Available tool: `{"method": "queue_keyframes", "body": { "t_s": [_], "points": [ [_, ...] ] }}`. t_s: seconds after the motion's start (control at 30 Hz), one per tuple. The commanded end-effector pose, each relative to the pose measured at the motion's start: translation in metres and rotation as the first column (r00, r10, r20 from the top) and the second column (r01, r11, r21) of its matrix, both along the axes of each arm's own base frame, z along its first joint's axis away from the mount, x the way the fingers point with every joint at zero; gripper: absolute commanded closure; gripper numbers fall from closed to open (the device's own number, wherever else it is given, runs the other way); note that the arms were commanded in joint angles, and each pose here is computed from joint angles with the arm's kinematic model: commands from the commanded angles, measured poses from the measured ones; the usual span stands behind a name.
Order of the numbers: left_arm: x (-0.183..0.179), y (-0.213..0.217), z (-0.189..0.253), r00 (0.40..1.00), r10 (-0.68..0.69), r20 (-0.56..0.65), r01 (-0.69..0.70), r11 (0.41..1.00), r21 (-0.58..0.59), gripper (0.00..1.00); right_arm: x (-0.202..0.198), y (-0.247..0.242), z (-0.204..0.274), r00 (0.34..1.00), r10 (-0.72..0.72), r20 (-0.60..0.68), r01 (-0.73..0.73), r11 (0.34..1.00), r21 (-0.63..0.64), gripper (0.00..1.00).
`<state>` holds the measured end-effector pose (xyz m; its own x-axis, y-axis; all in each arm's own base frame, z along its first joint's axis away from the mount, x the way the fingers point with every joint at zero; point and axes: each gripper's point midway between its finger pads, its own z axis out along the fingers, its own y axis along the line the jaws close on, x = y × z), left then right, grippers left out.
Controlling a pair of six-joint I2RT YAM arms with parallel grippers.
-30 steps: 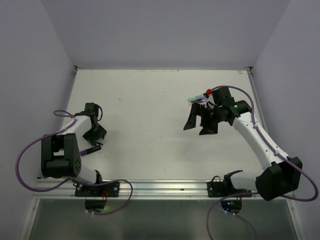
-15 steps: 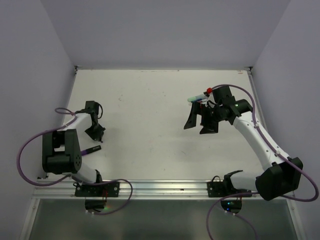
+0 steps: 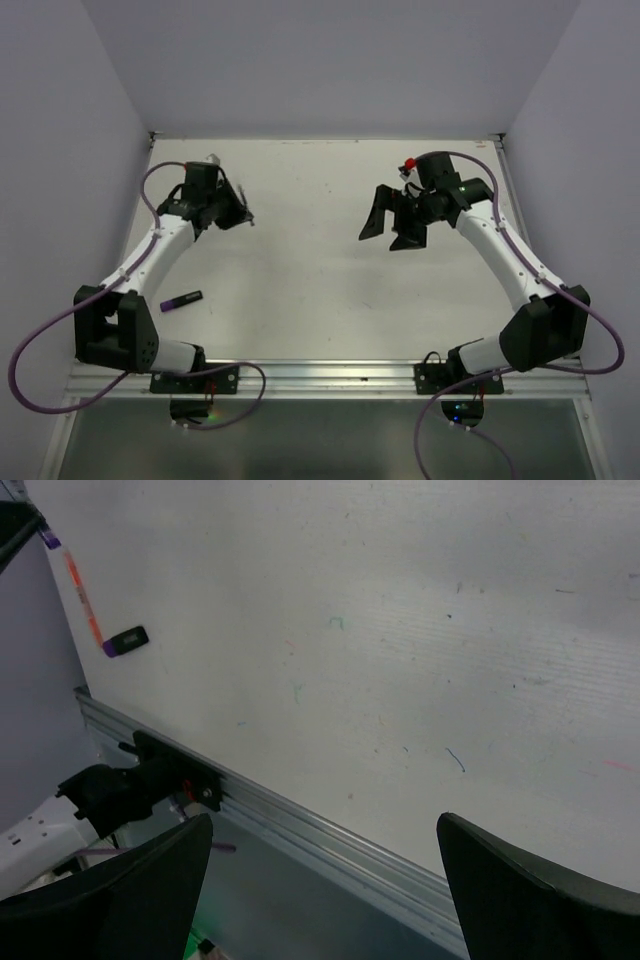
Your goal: Open the pen caps
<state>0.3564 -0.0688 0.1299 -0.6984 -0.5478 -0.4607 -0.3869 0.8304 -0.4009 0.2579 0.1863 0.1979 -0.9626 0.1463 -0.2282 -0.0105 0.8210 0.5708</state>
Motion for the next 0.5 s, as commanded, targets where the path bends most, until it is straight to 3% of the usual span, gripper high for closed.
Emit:
{"method": "queue_keyframes", "body": {
  "t_s": [0.0,0.03,0.07,0.13,0.23,0.47],
  "points": [
    [-0.019,-0.114,0.063,0.915,-0.317,0.251,0.387,0.868,-0.313,1.00,0.014,0.016,0.022,0.998,0.026,0.050,-0.030,0.996,0.083,0.01],
    [-0.021,-0.133,0.075,0.875,-0.346,0.339,0.458,0.818,-0.348,1.00,0.019,0.021,0.026,0.997,0.026,0.073,-0.034,0.994,0.108,0.01],
    [-0.046,-0.156,0.074,0.840,-0.418,0.346,0.535,0.746,-0.397,1.00,0.021,0.025,0.032,0.996,0.038,0.084,-0.049,0.990,0.136,0.01],
    [-0.066,-0.176,0.074,0.804,-0.484,0.346,0.594,0.686,-0.421,1.00,0.025,0.035,0.041,0.991,0.060,0.116,-0.081,0.980,0.181,0.01],
    [-0.105,-0.205,0.081,0.704,-0.602,0.377,0.710,0.569,-0.415,1.00,0.026,0.045,0.048,0.986,0.083,0.146,-0.115,0.968,0.222,0.01],
    [-0.142,-0.212,0.074,0.630,-0.666,0.399,0.765,0.447,-0.463,1.00,0.024,0.067,0.056,0.973,0.097,0.211,-0.163,0.933,0.321,0.10]
  ]
}}
